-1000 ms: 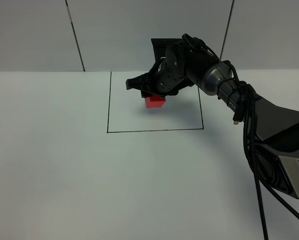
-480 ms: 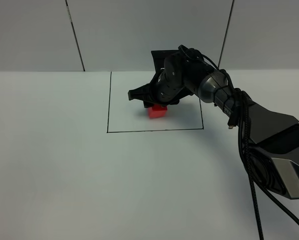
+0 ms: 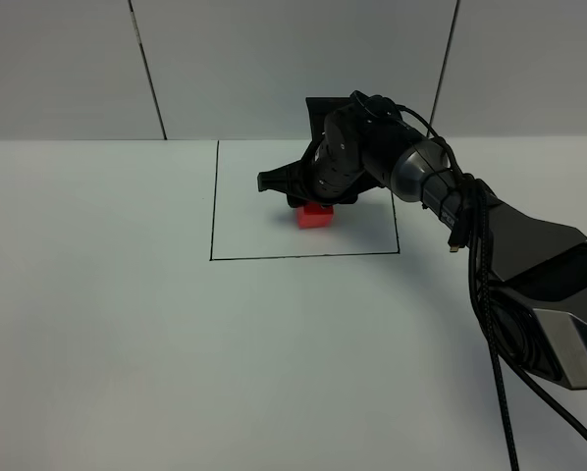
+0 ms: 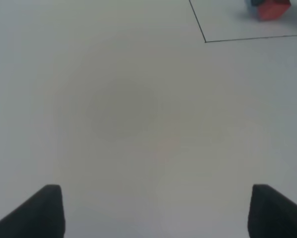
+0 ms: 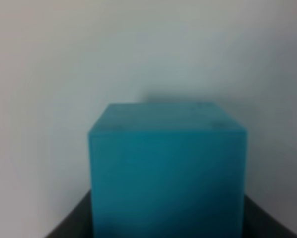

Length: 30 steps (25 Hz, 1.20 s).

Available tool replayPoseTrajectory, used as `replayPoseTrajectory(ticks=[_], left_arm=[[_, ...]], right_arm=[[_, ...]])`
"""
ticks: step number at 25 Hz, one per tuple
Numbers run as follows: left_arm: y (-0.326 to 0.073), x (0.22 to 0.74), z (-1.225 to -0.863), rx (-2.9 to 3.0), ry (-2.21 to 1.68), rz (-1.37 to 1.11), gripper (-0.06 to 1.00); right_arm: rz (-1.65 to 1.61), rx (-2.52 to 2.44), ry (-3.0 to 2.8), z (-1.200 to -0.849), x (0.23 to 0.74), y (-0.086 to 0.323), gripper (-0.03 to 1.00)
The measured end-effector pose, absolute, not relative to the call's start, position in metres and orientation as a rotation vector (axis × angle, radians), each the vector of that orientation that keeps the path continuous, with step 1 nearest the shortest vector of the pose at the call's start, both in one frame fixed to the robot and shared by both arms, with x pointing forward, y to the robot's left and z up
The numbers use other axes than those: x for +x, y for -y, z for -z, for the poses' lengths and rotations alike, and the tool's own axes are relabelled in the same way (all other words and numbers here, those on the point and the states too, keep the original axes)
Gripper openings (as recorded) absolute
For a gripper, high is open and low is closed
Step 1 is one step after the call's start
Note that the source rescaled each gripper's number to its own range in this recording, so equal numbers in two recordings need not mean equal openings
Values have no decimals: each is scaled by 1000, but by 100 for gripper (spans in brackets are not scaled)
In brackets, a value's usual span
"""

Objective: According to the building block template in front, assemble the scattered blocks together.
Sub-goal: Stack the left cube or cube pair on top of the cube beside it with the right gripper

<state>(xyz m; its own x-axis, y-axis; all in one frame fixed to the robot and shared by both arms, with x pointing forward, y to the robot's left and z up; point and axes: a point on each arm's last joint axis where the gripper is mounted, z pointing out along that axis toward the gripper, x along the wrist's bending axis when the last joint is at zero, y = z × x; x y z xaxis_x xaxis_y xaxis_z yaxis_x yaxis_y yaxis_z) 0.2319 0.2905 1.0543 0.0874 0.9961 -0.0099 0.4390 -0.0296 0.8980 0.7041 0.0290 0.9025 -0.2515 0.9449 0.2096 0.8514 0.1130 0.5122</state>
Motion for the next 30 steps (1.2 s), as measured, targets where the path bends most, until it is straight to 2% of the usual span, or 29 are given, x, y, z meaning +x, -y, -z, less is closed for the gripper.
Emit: replayPoseTrajectory(ticks=[30], left_arm=[[-291, 232, -1054, 1583, -1460, -899, 100]], right_arm=[[-865, 1820, -2208, -890, 706, -33, 0]])
